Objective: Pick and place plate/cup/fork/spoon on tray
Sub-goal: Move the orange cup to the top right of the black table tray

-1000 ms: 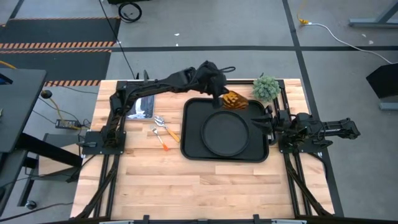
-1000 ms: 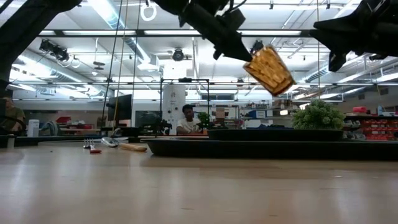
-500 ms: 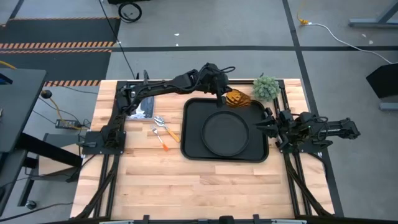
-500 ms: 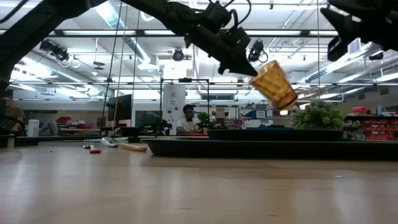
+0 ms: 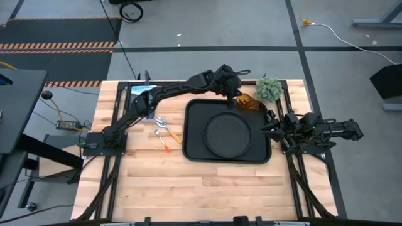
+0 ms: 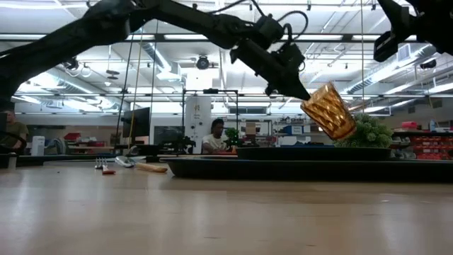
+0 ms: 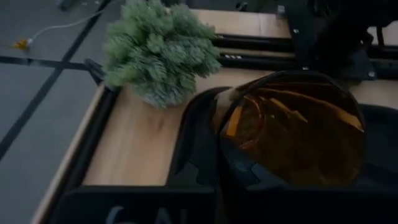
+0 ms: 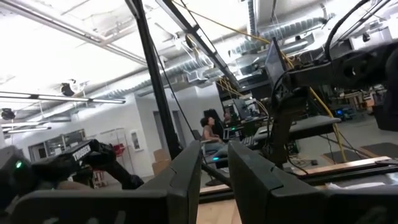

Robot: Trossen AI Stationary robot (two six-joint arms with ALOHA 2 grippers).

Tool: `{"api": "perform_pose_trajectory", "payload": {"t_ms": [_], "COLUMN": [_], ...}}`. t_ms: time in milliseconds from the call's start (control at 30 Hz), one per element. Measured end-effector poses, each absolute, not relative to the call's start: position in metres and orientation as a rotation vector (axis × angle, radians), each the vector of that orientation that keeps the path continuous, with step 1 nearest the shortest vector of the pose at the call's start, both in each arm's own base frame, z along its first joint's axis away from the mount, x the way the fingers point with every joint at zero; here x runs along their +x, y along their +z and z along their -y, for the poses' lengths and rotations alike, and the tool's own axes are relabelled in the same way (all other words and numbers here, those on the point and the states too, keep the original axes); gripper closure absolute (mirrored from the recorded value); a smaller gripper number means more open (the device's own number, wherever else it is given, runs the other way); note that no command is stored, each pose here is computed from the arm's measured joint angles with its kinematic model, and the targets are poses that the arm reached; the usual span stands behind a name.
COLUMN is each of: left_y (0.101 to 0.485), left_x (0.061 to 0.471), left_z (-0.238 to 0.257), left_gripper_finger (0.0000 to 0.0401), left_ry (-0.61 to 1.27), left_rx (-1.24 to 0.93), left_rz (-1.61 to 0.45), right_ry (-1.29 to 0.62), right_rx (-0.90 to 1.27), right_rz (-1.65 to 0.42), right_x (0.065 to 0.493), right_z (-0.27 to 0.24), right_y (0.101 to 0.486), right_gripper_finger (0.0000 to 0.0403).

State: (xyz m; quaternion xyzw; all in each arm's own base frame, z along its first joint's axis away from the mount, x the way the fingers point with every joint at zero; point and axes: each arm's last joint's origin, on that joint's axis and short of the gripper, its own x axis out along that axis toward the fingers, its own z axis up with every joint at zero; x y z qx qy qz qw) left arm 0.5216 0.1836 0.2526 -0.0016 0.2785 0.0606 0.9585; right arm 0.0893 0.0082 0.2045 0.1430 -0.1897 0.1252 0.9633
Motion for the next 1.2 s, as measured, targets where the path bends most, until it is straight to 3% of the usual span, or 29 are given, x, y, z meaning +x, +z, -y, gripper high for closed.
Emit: {"api": "perform_pose_trajectory", "payload": {"t_ms": [533,1200], "left_y": [0.214,0.217], "left_x": [0.535,0.522], "left_z": [-0.181,-0.197], "left_gripper_finger": [0.0397,0.0397], "left_ry": [0.153,0.171], "left_rx": [0.054,0.027], "left_rz": [-0.621,-0.718], "right_ry": [0.235,0.225], "right_rx": [0.288,0.291], "right_rz": [0.374,0.368], "right_x": [0.090,0.090], "right_z": [-0.008,-0.007], "right_y": [0.203,0.203], "right_gripper_finger": [0.0315,0.0315]}}
